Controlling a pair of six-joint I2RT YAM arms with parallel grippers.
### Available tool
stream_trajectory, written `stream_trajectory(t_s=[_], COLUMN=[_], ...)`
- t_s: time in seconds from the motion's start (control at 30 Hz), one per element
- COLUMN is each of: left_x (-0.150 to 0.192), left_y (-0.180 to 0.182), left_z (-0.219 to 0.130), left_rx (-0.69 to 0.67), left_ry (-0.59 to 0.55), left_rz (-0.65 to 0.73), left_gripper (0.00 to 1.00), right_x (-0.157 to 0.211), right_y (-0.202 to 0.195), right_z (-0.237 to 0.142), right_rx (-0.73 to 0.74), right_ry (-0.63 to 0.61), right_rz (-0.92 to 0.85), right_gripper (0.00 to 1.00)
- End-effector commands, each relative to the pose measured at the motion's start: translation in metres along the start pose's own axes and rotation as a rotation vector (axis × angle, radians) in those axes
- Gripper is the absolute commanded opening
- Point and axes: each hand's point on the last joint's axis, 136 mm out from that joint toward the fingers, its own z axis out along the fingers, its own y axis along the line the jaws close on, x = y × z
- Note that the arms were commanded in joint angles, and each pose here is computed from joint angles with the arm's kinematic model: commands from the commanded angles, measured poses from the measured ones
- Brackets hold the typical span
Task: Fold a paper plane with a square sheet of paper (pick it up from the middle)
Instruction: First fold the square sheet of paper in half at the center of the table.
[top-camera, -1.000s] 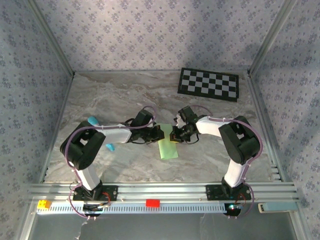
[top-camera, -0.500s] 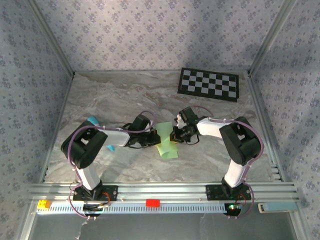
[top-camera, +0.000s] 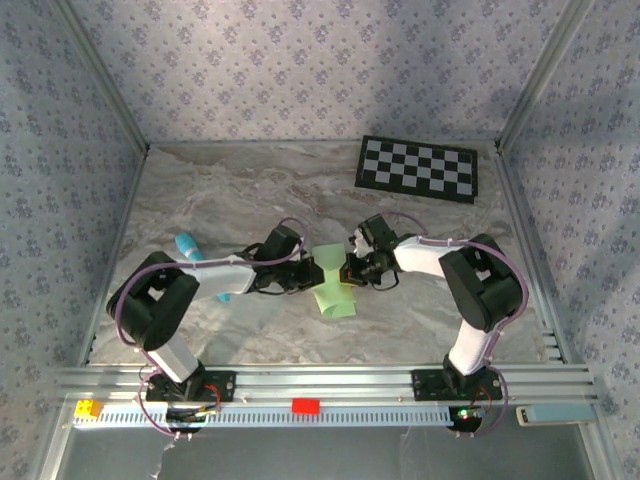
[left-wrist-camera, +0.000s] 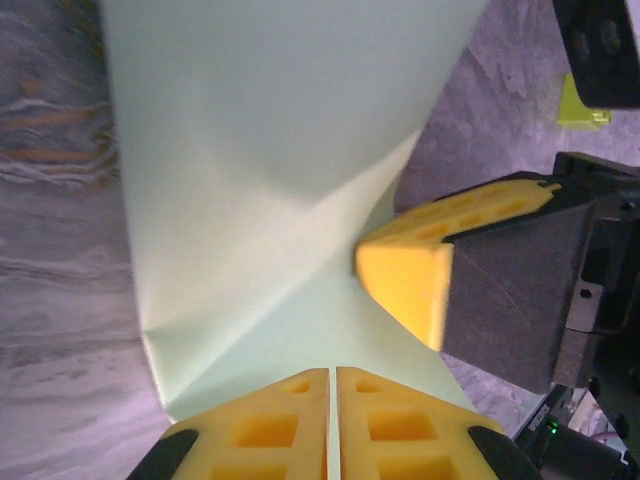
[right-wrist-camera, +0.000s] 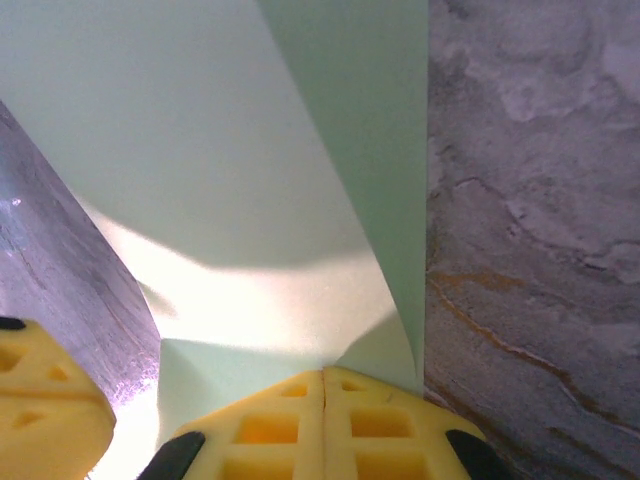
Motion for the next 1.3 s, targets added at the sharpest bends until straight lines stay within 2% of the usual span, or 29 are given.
stream_trajectory(t_s=[0.0,0.27,0.37,0.47,0.7,0.8,1.03,1.27], left_x=[0.013,0.037,0.041,0.037,0.019,0.024,0.051,0.068], left_y=[0.004,0.059,0.066,0.054,-0.002,-0.006,0.031,0.064], left_z=[0.01,0.02,0.019,0.014,0.0,0.002,0.018,0.01], left_rx=[-0.016,-0.163,-0.186,-0.162,-0.02,-0.012,-0.062,-0.155], left_ry=[0.058,0.09,0.095,0.076,0.004,0.017,0.07,0.069], left_rz=[-0.033,-0.059,-0.053,-0.034,-0.003,0.004,-0.053,-0.062], left_gripper=[0.1,0.09,0.09,0.1,0.13,0.14,0.13,0.12], right_x=[0.04,0.043,0.043,0.043,0.042,0.042,0.042,0.044], right_y=[-0.062,-0.065,-0.064,-0.064,-0.064,-0.065,-0.065,-0.066], right_z=[0.015,0.015,0.015,0.015,0.014,0.014,0.013,0.012], right_rx=[0.229,0.233,0.232,0.232,0.238,0.24,0.241,0.244], right_ry=[0.098,0.095,0.091,0.092,0.089,0.088,0.088,0.089], right_rz=[0.098,0.105,0.104,0.105,0.104,0.106,0.101,0.103], right_gripper=[0.0,0.0,0.0,0.0,0.0,0.0,0.0,0.0])
